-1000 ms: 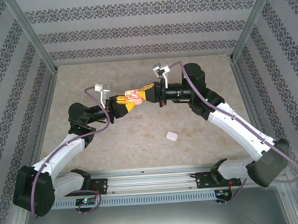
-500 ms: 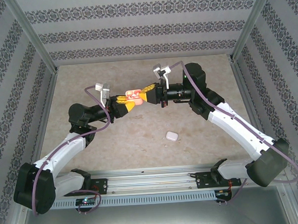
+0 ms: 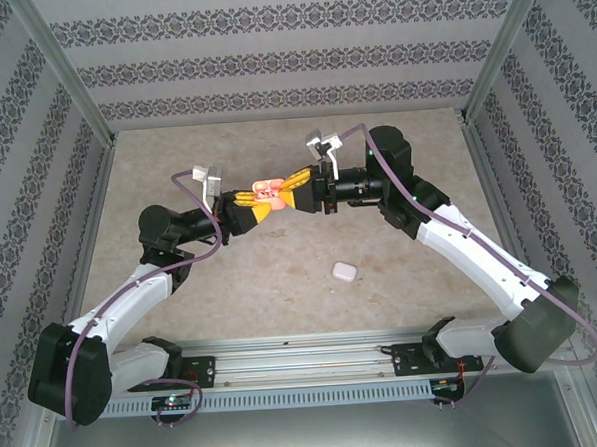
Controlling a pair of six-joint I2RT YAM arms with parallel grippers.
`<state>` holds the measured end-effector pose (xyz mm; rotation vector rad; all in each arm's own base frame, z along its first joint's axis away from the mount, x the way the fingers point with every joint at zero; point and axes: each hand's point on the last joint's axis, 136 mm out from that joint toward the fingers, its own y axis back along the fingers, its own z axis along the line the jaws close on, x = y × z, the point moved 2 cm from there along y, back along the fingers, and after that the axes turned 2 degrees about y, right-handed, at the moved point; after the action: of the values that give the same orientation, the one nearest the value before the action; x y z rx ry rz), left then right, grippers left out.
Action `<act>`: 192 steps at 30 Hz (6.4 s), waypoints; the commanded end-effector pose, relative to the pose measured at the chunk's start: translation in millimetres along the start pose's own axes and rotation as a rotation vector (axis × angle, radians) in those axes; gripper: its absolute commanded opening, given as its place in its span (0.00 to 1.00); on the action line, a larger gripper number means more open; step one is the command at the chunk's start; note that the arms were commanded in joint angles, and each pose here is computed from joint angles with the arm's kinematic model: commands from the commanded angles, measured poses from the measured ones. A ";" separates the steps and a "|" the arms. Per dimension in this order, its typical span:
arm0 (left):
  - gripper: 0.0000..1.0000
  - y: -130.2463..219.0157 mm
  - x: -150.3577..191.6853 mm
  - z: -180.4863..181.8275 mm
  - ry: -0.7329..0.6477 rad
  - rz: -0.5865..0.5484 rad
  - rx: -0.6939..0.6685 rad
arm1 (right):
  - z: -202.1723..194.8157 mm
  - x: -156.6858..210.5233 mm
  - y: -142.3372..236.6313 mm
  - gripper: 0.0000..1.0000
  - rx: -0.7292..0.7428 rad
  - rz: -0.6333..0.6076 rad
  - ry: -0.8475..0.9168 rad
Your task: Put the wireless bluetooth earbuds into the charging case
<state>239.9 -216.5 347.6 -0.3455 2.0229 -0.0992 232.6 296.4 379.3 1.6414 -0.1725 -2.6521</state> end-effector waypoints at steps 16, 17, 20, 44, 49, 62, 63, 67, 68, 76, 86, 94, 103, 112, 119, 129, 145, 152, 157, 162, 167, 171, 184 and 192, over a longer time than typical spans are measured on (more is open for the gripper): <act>0.00 -5.9 -20.5 -22.9 -0.133 -0.020 0.040 | -25.6 18.2 -2.8 0.41 0.088 0.062 -0.108; 0.00 -5.9 -20.5 -23.5 -0.137 -0.019 0.040 | -26.4 17.9 -1.9 0.41 0.092 0.059 -0.111; 0.00 -6.1 -20.1 -23.5 -0.138 -0.017 0.040 | -29.2 18.0 -0.8 0.38 0.106 0.056 -0.120; 0.00 -5.0 -19.6 -25.6 -0.146 -0.014 0.036 | -55.5 41.3 -1.9 0.32 0.141 0.108 -0.301; 0.00 -4.4 -20.3 -26.9 -0.154 -0.018 0.034 | -58.9 45.2 0.4 0.32 0.139 0.113 -0.339; 0.00 -2.2 -20.6 -31.0 -0.171 -0.023 0.029 | -66.1 57.1 2.4 0.38 0.168 0.138 -0.384; 0.00 -2.1 -21.0 -31.0 -0.171 -0.024 0.028 | -66.4 58.2 2.4 0.38 0.169 0.139 -0.387; 0.00 -1.4 -20.6 -31.8 -0.173 -0.025 0.028 | -68.4 59.9 2.6 0.39 0.180 0.142 -0.400; 0.00 -1.1 -20.6 -32.2 -0.174 -0.027 0.028 | -69.7 59.7 3.2 0.39 0.190 0.140 -0.406; 0.00 -0.1 -18.9 -33.5 -0.175 -0.025 0.029 | -77.0 64.1 2.8 0.38 0.229 0.141 -0.470; 0.00 1.0 -16.7 -32.8 -0.181 -0.022 0.023 | -75.9 63.3 2.1 0.38 0.216 0.129 -0.479; 0.00 1.8 -12.9 -26.6 -0.192 -0.009 -0.011 | -63.1 44.1 11.0 0.50 0.232 0.065 -0.401; 0.00 1.8 -11.7 -25.7 -0.196 -0.001 -0.017 | -59.2 34.7 17.0 0.52 0.257 0.024 -0.376; 0.00 4.3 2.4 -22.4 -0.262 0.073 -0.035 | -54.1 15.8 31.7 0.54 0.289 -0.045 -0.356; 0.00 5.9 7.8 -28.2 -0.315 0.119 -0.016 | -64.3 18.0 14.0 0.47 0.194 0.007 -0.433; 0.00 6.8 8.8 -26.7 -0.289 0.126 -0.023 | -38.0 3.7 -16.7 0.39 -0.011 0.053 -0.372; 0.00 9.7 10.4 -9.7 -0.186 0.125 -0.068 | -1.7 -1.3 -13.2 0.41 -0.050 0.073 -0.224; 0.00 24.2 16.9 31.8 -0.053 0.120 -0.254 | -72.9 10.6 46.0 0.48 0.437 -0.019 -0.321; 0.00 42.4 26.6 86.8 0.115 0.140 -0.481 | -113.3 63.2 74.5 0.55 0.697 0.125 -0.452; 0.05 66.7 41.4 150.4 0.186 0.177 -0.722 | -140.5 129.8 88.3 0.58 0.841 0.275 -0.638; 0.08 81.8 58.9 202.6 0.237 0.248 -0.839 | -146.2 186.5 100.8 0.59 0.928 0.411 -0.753; 0.08 88.3 76.3 244.4 0.352 0.296 -0.872 | -142.2 226.4 105.1 0.61 0.946 0.524 -0.789; 0.15 120.3 131.1 318.0 0.516 0.406 -1.017 | -151.3 273.8 91.7 0.65 0.869 0.723 -0.827; 0.37 136.4 132.4 319.8 0.539 0.428 -1.060 | -138.4 252.2 75.0 0.69 0.821 0.957 -0.504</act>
<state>440.9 -108.8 57.8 -0.5654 2.4790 1.2558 242.2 188.0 89.4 0.3610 -1.6894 -2.3706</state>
